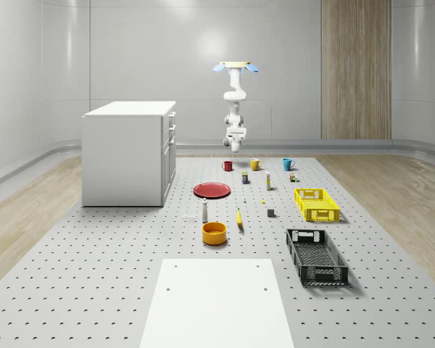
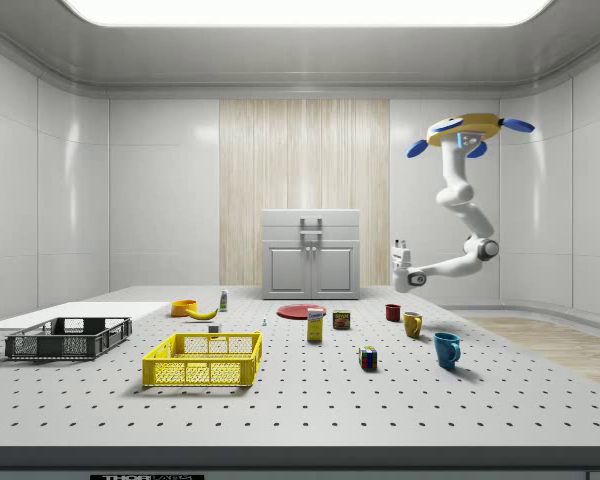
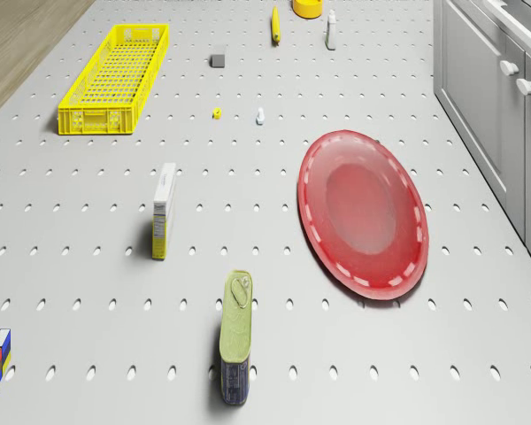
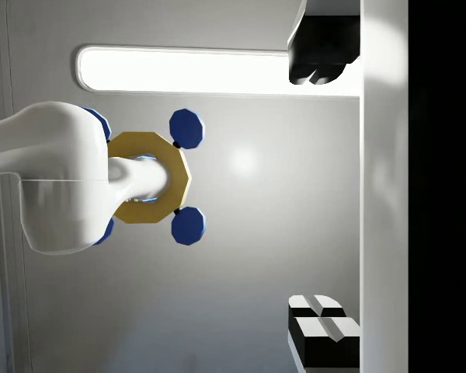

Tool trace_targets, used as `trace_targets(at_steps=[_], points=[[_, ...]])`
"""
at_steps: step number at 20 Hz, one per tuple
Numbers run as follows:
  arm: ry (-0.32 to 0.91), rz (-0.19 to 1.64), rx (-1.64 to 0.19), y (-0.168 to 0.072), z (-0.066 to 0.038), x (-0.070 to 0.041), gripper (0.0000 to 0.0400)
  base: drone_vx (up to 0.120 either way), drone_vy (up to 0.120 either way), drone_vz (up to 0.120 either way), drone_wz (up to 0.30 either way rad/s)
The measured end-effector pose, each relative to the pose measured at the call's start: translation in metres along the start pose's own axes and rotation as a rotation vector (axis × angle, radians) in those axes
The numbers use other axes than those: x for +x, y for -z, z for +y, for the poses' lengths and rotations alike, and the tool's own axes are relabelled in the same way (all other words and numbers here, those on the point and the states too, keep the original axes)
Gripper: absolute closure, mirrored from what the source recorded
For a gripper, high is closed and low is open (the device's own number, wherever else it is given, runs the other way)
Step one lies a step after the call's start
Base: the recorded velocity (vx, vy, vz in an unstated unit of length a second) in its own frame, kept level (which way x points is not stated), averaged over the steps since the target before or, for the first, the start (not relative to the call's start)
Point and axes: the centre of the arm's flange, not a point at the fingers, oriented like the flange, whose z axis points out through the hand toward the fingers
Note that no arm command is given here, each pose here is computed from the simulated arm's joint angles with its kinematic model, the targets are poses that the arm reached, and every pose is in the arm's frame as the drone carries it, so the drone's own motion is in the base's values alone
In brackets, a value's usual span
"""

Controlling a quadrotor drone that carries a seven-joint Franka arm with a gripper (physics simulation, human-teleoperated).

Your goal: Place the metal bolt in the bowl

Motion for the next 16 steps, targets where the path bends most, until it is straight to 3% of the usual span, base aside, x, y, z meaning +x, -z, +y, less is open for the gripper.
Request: trace_targets(at_steps=[9,13,16], points=[[0.004,0.171,-0.162,-0.003,-0.016,-0.017,0.0,0.12,0.0,0.0,0.0],[0.009,0.37,-0.358,-0.013,-0.034,-0.035,0.0,0.12,0.0,0.0,0.0],[0.015,0.614,-0.601,-0.035,-0.052,-0.054,0.0,0.12,0.0,0.0,0.0]])
